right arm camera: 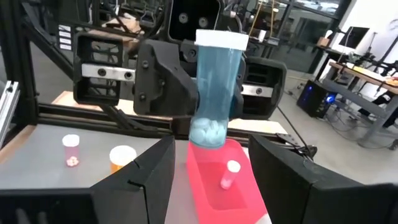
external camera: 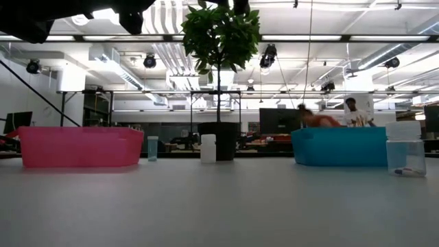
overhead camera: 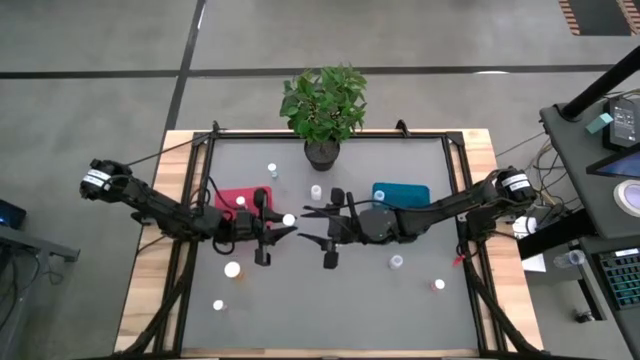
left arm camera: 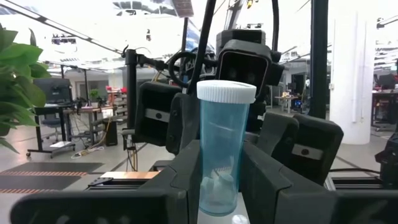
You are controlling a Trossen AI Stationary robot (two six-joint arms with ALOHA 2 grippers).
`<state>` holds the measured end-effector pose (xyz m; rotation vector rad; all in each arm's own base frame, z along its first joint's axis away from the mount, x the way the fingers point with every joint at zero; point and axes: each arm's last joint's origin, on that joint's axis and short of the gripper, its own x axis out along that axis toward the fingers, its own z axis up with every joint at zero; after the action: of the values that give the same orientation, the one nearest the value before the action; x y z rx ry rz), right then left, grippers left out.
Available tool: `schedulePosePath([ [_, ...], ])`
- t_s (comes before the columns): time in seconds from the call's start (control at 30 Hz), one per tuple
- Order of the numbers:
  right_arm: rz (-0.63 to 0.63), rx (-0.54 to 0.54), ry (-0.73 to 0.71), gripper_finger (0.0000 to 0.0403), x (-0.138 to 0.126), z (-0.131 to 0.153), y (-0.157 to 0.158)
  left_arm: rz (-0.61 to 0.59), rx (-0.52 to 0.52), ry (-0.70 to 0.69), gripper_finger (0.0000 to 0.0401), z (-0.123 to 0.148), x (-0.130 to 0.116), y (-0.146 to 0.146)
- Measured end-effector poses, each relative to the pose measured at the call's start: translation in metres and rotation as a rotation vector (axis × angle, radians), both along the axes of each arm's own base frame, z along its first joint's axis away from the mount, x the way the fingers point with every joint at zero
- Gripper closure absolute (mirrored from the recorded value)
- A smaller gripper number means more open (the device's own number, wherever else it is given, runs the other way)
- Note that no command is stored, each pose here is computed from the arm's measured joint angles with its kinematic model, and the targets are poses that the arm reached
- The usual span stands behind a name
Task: Pick and place medicine bottles into bin by pill shape (circle, oval)
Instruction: Put the bottom blue tablet bottle into the red bin
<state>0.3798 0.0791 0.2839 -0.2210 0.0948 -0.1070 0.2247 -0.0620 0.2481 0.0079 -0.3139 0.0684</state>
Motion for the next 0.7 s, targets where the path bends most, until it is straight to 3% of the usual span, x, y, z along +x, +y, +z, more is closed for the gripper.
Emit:
schedulePosePath([
  [0.37, -0.005, -0.013, -0.01, 0.0209, 0.014, -0.015, -0.002, 0.0, 0.0, -0.002, 0.0333, 0.0, 0.0, 0.0],
  [0.7, 0.001, -0.023, -0.03, 0.0209, 0.018, -0.005, -0.002, 0.003, 0.02, 0.01, 0.0333, -0.001, 0.0, 0.0],
])
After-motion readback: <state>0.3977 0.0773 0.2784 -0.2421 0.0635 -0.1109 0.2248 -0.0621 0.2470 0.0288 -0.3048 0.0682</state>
